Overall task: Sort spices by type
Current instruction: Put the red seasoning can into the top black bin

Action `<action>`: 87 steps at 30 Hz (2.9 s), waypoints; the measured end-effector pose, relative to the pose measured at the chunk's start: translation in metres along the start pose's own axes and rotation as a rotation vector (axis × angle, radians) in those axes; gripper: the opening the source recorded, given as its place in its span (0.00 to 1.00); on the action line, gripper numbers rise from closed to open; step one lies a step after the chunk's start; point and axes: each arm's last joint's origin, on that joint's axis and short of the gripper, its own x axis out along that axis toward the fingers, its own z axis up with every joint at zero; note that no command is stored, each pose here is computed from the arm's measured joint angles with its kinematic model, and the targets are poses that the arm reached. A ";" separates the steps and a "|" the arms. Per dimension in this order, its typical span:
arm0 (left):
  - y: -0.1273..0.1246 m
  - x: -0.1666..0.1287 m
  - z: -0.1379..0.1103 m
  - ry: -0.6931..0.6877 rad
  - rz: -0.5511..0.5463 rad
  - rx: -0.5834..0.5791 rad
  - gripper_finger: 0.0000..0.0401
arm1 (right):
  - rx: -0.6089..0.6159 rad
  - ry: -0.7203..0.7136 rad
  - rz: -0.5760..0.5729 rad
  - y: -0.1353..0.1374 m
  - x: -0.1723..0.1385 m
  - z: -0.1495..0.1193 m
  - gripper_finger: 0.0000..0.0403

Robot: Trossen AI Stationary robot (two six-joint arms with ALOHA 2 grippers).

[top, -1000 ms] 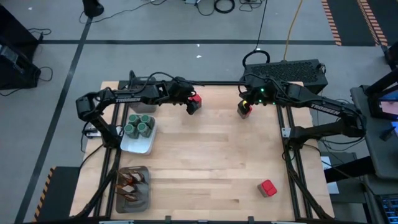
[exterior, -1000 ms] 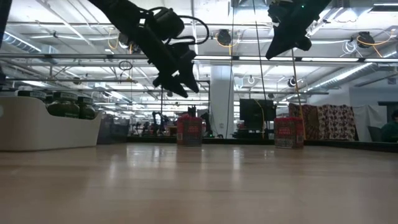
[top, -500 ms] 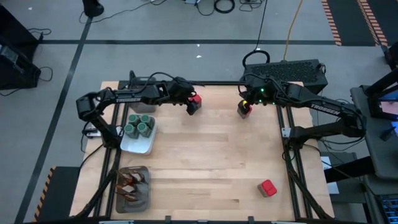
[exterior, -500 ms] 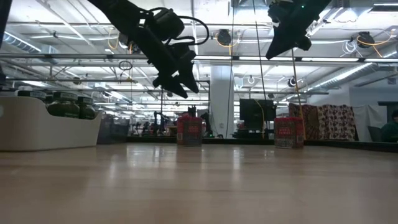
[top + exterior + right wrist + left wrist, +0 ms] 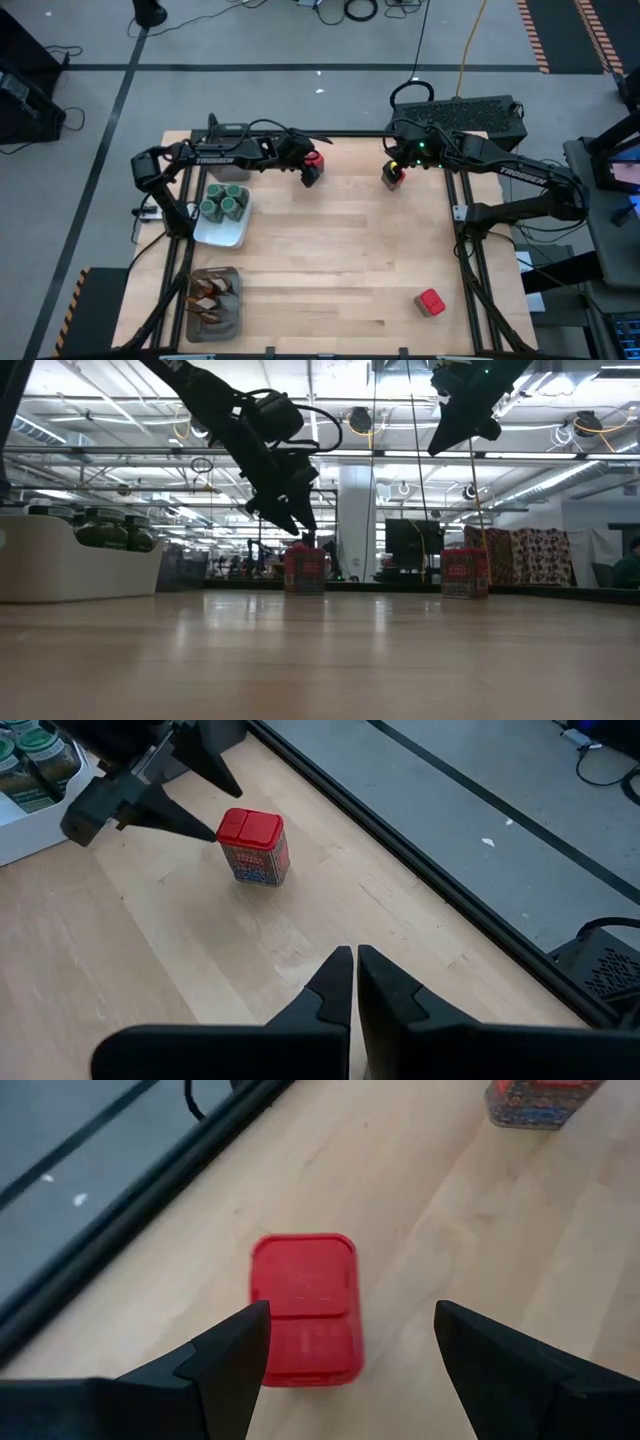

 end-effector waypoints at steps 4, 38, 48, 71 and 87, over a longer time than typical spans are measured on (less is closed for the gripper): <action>0.001 0.000 0.001 -0.018 0.043 0.024 0.71 | 0.000 0.000 0.000 0.000 0.000 0.000 0.00; 0.003 0.066 -0.032 0.096 0.106 -0.044 0.71 | -0.041 0.086 -0.008 -0.002 0.000 -0.008 0.00; 0.003 0.066 -0.028 0.050 0.118 -0.050 0.70 | -0.115 0.073 -0.002 -0.001 0.000 -0.007 0.00; 0.000 -0.059 0.015 -0.120 0.075 -0.229 0.50 | -0.136 -0.010 0.070 0.003 0.000 0.002 0.00; 0.097 -0.141 -0.023 0.060 0.604 -0.552 0.50 | -0.073 -0.123 0.210 0.018 -0.003 0.012 0.00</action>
